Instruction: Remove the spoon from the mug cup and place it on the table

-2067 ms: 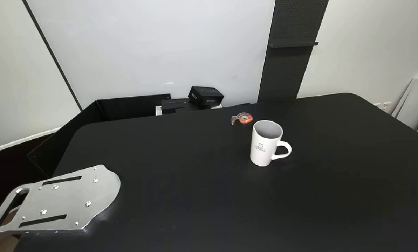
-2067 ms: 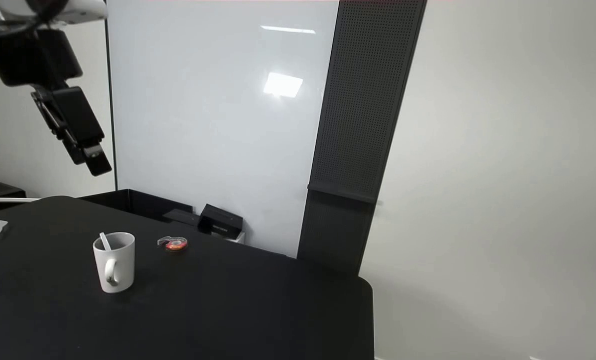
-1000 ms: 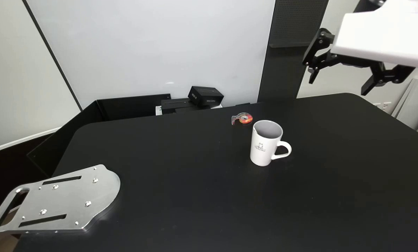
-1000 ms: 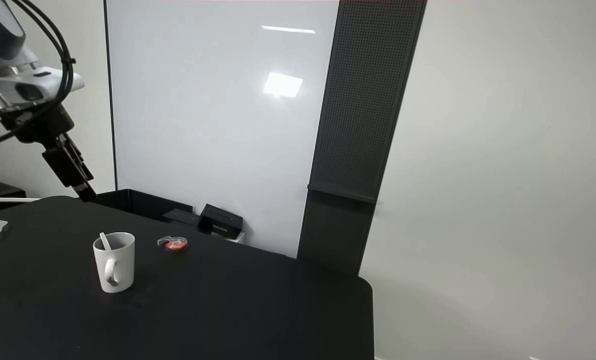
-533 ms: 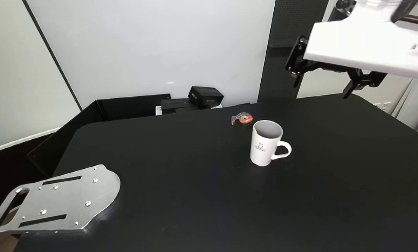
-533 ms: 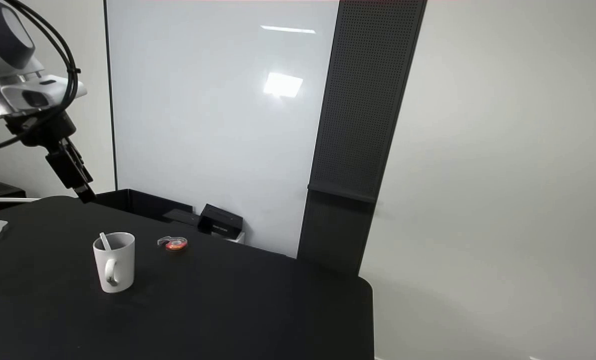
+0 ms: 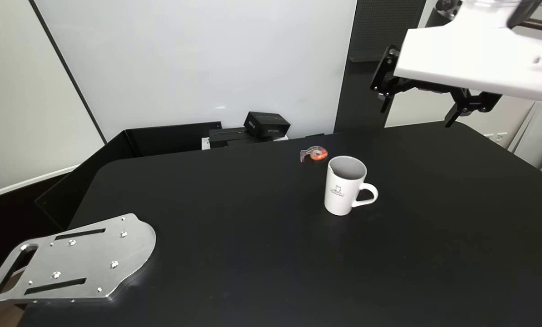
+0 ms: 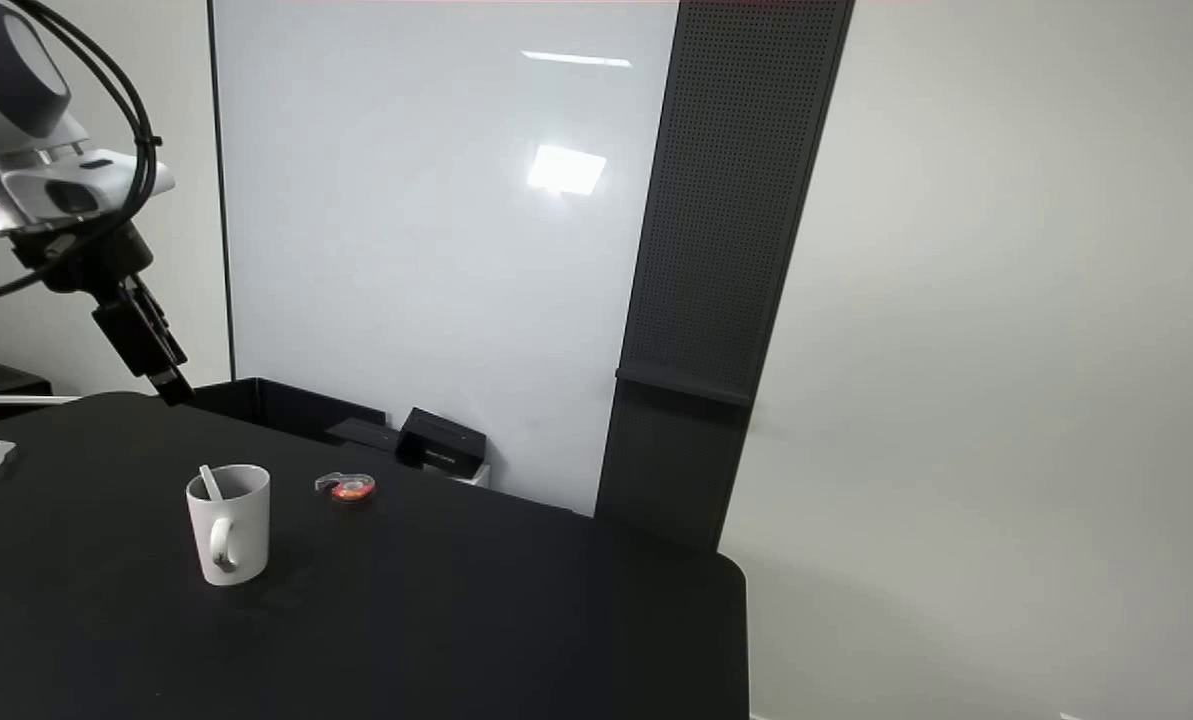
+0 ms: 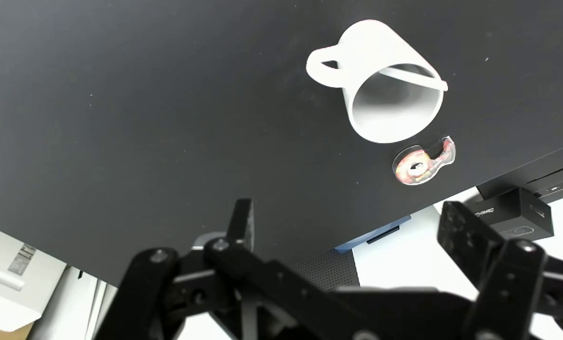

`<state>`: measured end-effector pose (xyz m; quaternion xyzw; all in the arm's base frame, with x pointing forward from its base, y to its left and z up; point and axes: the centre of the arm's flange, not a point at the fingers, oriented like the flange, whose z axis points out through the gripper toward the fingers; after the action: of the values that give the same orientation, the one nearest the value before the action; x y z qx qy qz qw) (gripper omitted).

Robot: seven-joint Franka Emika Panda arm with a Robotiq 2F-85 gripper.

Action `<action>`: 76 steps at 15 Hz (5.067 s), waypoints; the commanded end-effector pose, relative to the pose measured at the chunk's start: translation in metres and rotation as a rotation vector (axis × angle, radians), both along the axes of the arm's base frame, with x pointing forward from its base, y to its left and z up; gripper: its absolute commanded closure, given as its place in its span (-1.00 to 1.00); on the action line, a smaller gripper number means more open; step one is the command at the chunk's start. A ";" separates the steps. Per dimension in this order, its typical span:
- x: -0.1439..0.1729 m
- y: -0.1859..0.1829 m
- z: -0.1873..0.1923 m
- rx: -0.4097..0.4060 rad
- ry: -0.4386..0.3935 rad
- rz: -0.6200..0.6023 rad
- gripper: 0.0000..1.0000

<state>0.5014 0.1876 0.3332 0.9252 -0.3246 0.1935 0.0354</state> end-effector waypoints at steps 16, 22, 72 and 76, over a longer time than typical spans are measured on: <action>0.105 0.070 -0.011 -0.070 -0.086 0.010 -1.00; 0.110 0.095 -0.041 -0.136 -0.035 0.022 -1.00; 0.123 0.099 -0.146 -0.058 0.129 0.053 -0.50; 0.123 0.099 -0.144 -0.056 0.127 0.052 -0.06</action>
<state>0.6181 0.2844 0.1869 0.9435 -0.2895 0.1403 0.0796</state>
